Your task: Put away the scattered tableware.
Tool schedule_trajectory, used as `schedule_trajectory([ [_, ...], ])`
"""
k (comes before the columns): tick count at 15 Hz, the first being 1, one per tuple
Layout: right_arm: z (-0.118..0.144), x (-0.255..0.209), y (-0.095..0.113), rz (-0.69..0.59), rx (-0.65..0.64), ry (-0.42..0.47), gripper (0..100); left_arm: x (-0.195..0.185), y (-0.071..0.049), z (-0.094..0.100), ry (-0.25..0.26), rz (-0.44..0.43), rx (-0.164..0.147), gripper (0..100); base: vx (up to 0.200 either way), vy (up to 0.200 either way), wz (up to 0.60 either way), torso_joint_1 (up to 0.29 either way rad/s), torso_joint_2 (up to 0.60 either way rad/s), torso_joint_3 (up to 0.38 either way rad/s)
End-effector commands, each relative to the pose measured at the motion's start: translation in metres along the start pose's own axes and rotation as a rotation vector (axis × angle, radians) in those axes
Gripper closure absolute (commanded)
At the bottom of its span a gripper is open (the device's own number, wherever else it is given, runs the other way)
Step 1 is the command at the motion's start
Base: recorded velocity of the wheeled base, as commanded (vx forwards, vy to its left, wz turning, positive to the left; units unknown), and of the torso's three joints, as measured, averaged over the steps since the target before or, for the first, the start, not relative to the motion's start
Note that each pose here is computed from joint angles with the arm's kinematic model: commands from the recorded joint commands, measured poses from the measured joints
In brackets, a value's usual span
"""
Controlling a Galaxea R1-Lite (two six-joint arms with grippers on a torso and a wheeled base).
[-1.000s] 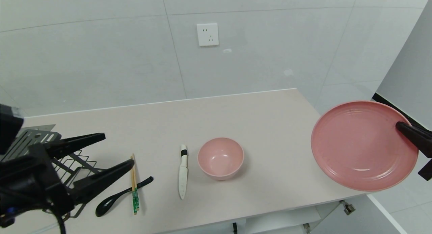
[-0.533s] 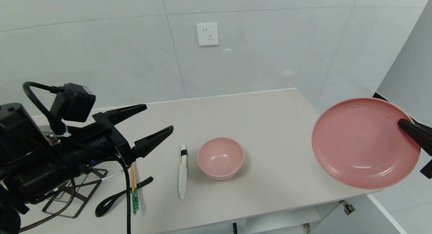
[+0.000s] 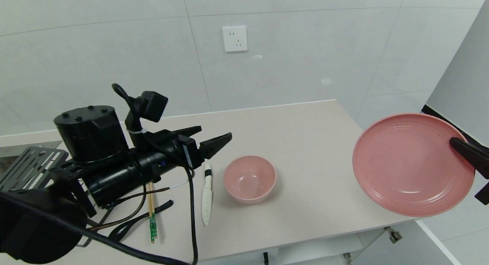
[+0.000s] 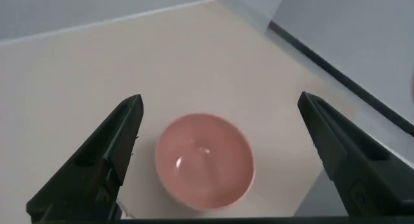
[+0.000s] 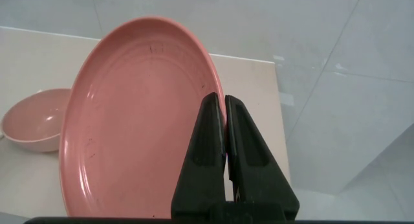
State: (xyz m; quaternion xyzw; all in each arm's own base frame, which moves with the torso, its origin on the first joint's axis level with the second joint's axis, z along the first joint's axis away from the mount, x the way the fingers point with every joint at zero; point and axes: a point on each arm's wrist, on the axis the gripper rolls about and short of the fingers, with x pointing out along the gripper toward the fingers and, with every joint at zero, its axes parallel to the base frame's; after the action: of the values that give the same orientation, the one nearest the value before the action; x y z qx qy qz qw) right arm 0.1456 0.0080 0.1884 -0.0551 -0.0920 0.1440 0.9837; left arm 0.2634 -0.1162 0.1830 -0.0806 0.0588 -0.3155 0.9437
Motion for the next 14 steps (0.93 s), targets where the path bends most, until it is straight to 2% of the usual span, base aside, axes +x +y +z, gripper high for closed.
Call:
schedule_trajectory([
  [1, -0.002, 0.000, 0.000, 0.002, 0.002, 0.010, 100, 0.012, 0.004, -0.016, 0.121, 0.029, -0.030, 0, 0.000, 0.000, 0.00, 0.000, 0.00, 0.000],
  [2, -0.002, 0.000, 0.000, 0.002, 0.002, 0.011, 100, 0.012, 0.005, -0.023, 0.173, 0.044, -0.038, 0, 0.000, 0.000, 0.00, 0.000, 0.00, 0.000],
  [3, -0.002, 0.000, 0.000, 0.002, 0.002, 0.011, 100, 0.013, 0.009, -0.033, 0.238, 0.098, -0.034, 0, 0.000, 0.000, 0.00, 0.000, 0.00, 0.000],
  [5, -0.003, 0.001, 0.000, 0.002, 0.002, 0.016, 100, 0.017, 0.013, -0.048, 0.293, 0.179, -0.009, 0, 0.000, 0.000, 0.00, 0.000, 0.00, 0.000],
  [11, -0.005, 0.000, 0.001, 0.003, -0.003, 0.020, 100, 0.030, 0.018, -0.070, 0.358, 0.186, -0.017, 0, 0.000, 0.000, 0.00, 0.000, 0.00, 0.000],
  [14, -0.004, -0.001, 0.001, 0.003, -0.003, 0.019, 100, 0.036, 0.020, -0.077, 0.349, 0.180, -0.013, 0, 0.000, 0.000, 0.00, 0.000, 0.00, 0.000],
])
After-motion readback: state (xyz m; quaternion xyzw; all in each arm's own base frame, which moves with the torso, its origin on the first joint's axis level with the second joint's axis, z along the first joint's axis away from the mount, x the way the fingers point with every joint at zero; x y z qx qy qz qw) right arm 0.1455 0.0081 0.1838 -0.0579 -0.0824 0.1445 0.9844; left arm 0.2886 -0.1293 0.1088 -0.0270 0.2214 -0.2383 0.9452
